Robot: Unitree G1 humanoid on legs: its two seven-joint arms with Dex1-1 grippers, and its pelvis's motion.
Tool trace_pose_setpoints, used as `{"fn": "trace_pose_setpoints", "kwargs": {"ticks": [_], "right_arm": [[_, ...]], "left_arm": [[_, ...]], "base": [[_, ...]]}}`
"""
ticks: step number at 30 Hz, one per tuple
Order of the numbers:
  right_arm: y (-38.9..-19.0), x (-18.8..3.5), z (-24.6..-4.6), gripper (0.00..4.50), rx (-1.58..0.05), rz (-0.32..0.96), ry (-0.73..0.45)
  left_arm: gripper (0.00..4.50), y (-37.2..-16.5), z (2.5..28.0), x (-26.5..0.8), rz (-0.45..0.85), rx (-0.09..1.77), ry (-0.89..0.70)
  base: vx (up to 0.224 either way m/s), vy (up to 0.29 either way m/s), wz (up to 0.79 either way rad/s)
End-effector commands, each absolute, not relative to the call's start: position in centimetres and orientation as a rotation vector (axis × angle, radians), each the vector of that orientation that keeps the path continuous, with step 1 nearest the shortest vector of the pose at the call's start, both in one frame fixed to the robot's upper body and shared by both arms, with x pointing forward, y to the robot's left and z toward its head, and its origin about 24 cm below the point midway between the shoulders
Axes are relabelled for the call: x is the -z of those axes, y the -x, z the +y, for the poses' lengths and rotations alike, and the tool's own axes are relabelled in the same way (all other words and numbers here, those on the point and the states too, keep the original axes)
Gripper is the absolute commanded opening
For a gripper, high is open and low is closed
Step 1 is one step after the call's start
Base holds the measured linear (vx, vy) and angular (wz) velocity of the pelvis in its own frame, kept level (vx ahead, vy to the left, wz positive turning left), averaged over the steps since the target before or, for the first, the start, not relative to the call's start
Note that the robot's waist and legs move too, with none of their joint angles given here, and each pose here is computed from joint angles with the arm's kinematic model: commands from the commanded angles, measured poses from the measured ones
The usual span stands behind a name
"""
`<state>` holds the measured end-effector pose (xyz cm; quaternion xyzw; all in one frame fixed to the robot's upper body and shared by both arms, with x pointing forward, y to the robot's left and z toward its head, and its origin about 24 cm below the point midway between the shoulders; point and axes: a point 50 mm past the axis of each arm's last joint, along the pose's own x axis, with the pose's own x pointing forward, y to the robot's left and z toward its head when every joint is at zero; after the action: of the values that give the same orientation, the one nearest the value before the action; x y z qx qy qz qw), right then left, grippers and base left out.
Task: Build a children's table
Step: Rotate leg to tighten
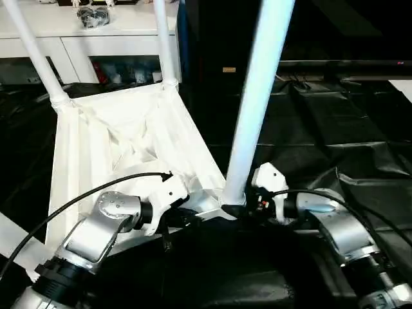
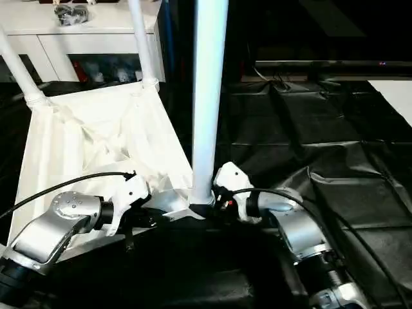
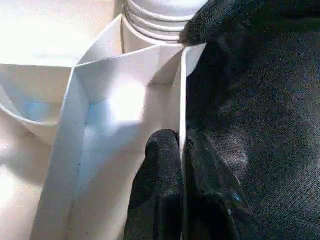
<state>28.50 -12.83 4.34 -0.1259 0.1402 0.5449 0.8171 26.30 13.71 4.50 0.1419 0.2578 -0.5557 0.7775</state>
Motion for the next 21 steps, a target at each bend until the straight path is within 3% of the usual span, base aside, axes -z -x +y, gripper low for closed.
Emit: {"fn": "trace_pose_setpoints", "kwargs": {"ticks": [1, 6, 12, 16, 17, 21], "right_arm": [[-29.1, -4.8, -12.7, 2.84, -1.154, 0.282, 0.288], [-29.1, -4.7, -12.5, 2.78, -1.157, 0.279, 0.279], [-29.2, -3.5, -12.3, 2.77, -1.042, 0.303, 0.230], [-29.7, -1.2, -10.5, 2.77, -0.762, 0.360, 0.138], [-29.7, -1.2, -10.5, 2.77, -0.762, 0.360, 0.138], [-29.7, -0.6, -7.4, 2.77, -0.662, 0.392, 0.077]], "left_arm": [[0.00, -25.5, 13.4, -4.0, 0.564, 1.249, -0.245], [0.00, -25.6, 13.4, -3.9, 0.564, 1.245, -0.248], [0.00, -26.4, 12.9, -3.5, 0.550, 1.154, -0.255], [0.00, -28.6, 9.9, -3.3, 0.491, 0.978, -0.206], [0.00, -28.6, 9.9, -3.3, 0.491, 0.978, -0.206], [0.00, -29.1, 7.2, -3.3, 0.474, 0.958, -0.173]], "base": [[0.000, 0.000, 0.00], [0.000, 0.000, 0.00], [0.000, 0.000, 0.00], [0.000, 0.000, 0.00], [0.000, 0.000, 0.00], [0.000, 0.000, 0.00]]}}
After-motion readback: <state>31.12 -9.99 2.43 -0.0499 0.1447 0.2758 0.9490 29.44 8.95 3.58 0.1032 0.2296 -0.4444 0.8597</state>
